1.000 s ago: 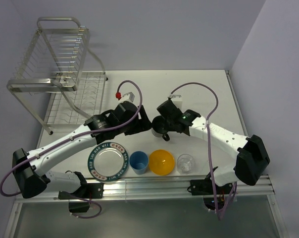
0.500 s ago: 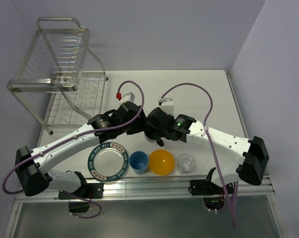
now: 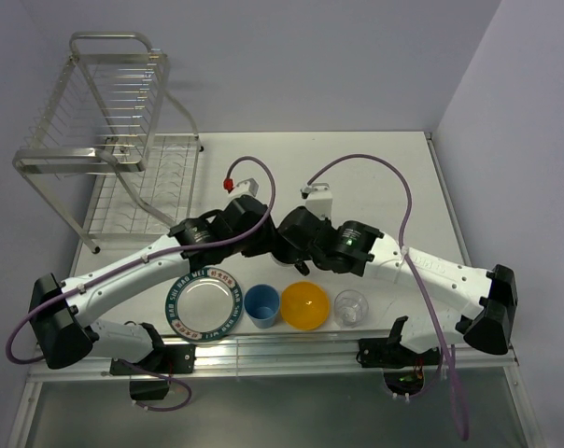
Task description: Load the mixed dishes into the dish rack
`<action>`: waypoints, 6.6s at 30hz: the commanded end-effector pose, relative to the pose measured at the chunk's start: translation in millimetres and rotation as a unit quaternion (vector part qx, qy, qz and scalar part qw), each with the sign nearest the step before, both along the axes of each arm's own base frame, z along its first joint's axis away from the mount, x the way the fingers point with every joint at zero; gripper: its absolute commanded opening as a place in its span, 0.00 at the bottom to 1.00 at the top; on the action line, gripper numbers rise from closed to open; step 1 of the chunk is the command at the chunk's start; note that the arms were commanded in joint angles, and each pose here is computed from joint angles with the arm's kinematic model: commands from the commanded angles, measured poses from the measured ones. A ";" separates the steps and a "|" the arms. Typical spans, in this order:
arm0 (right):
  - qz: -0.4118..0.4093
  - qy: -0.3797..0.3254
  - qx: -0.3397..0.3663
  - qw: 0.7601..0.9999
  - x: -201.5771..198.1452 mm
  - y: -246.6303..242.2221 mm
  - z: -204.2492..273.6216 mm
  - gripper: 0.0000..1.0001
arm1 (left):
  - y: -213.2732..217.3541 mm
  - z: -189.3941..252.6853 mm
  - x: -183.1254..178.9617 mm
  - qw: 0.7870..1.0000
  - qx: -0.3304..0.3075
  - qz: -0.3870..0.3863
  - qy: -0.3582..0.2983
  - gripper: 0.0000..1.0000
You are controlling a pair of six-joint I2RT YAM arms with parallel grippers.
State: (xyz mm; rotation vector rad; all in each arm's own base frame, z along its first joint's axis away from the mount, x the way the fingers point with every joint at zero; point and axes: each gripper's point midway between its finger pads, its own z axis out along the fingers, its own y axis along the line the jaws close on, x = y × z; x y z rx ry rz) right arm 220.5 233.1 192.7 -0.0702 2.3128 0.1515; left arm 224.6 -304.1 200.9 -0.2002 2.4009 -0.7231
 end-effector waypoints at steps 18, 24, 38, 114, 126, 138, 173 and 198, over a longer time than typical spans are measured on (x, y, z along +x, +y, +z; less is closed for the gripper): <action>0.020 -0.057 0.101 0.993 -13.6 -0.1 78.9 0.92 | 11.6 42.5 25.7 0.992 -0.053 -0.025 -0.114 0.00; 0.028 -0.049 0.137 0.989 -25.8 -5.3 90.9 0.97 | 28.7 73.0 25.1 0.979 -0.092 -0.040 -0.178 0.00; 0.175 -0.021 0.537 0.825 -80.9 21.4 166.3 0.85 | 53.9 174.5 -16.9 0.890 -0.258 -0.122 -0.355 0.00; 0.385 -0.231 0.133 0.884 154.1 202.7 95.6 0.00 | 184.5 288.9 -55.9 0.860 -0.194 0.062 -0.467 0.88; 0.469 -0.256 0.081 0.842 194.1 281.8 81.1 0.00 | 184.0 283.1 -63.5 0.849 -0.206 0.048 -0.483 0.88; 0.506 -0.276 0.112 0.810 184.0 336.5 51.6 0.00 | 186.6 288.5 -72.8 0.841 -0.223 0.042 -0.491 0.88; 0.512 -0.271 0.139 0.803 183.0 383.1 -0.7 0.01 | 185.1 289.8 -76.9 0.838 -0.232 0.034 -0.493 0.87; 0.507 -0.262 0.121 0.812 183.3 381.8 -11.4 0.74 | 173.9 281.5 -72.7 0.843 -0.239 0.020 -0.482 0.88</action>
